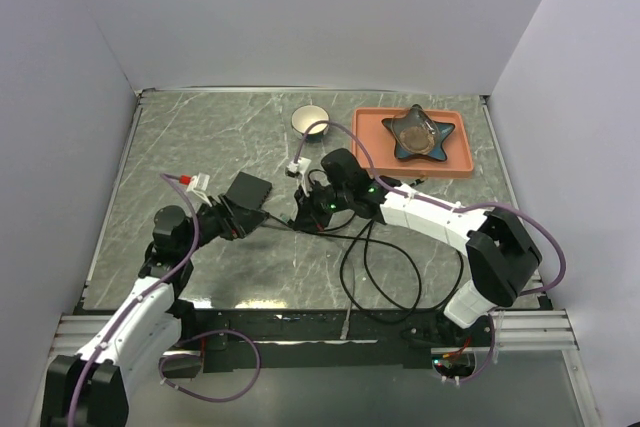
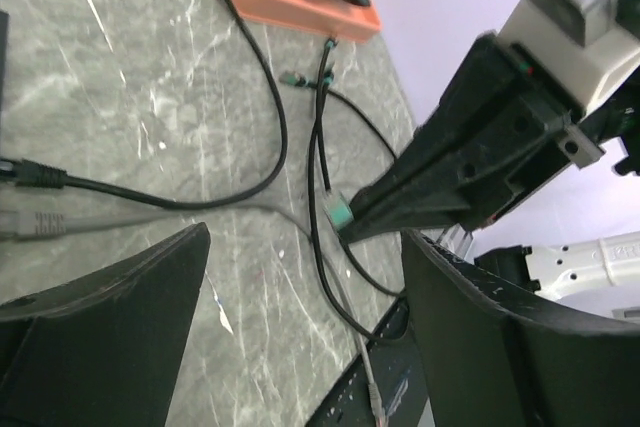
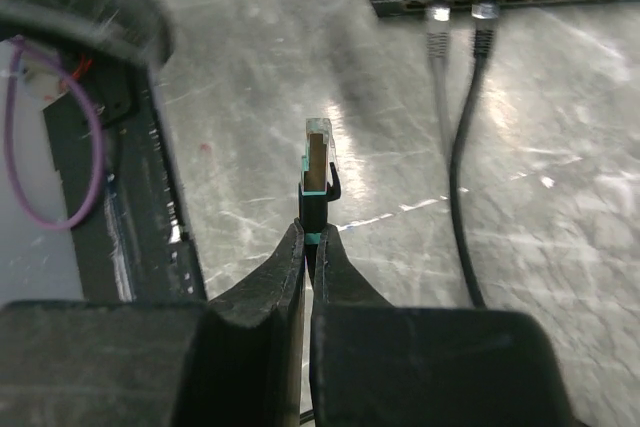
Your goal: Insert the plug into the switch port
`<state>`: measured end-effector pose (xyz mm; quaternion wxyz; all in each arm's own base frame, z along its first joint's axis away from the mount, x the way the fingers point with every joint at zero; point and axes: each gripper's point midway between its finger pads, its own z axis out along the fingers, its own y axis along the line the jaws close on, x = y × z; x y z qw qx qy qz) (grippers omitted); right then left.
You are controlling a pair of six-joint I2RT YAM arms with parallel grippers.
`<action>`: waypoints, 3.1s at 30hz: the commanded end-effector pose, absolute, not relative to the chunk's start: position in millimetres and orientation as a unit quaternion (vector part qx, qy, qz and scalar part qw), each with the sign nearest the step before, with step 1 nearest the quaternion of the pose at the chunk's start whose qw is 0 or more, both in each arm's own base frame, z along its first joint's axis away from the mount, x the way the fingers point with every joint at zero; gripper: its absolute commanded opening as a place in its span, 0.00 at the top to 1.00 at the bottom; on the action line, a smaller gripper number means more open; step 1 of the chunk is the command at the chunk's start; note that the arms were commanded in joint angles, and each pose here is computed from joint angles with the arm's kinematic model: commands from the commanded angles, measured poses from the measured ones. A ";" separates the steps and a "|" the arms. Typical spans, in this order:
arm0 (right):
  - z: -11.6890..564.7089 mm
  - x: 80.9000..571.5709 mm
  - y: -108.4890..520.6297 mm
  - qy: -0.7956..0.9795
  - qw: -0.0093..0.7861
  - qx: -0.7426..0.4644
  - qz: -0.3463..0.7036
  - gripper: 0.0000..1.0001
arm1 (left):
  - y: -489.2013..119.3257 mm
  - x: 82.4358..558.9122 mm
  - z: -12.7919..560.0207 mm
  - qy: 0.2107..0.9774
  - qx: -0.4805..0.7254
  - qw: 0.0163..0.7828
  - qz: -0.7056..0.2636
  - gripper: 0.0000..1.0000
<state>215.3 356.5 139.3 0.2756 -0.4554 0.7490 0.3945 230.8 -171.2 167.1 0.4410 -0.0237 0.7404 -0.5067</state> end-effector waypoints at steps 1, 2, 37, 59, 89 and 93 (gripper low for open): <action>175.0 240.6 358.4 0.765 0.357 -0.423 0.329 1.00 | -174.2 246.2 182.8 0.747 -0.038 0.453 -0.485 0.18; 177.4 243.5 357.8 0.768 0.369 -0.420 0.312 1.00 | -175.7 248.6 179.2 0.760 -0.053 0.436 -0.480 0.18; 173.3 231.9 383.0 0.774 0.435 -0.435 0.150 1.00 | -196.9 248.4 203.0 0.731 -0.070 0.448 -0.510 0.32; 186.1 218.7 393.0 0.766 0.439 -0.437 0.170 1.00 | -213.1 247.7 197.1 0.734 -0.048 0.429 -0.524 0.72; 209.1 226.2 374.0 0.775 0.456 -0.387 0.206 0.35 | -194.7 244.8 208.6 0.730 -0.060 0.476 -0.486 0.99; 240.3 218.9 358.7 0.741 0.452 -0.379 0.321 0.22 | -197.4 235.0 219.2 0.711 -0.024 0.493 -0.501 0.99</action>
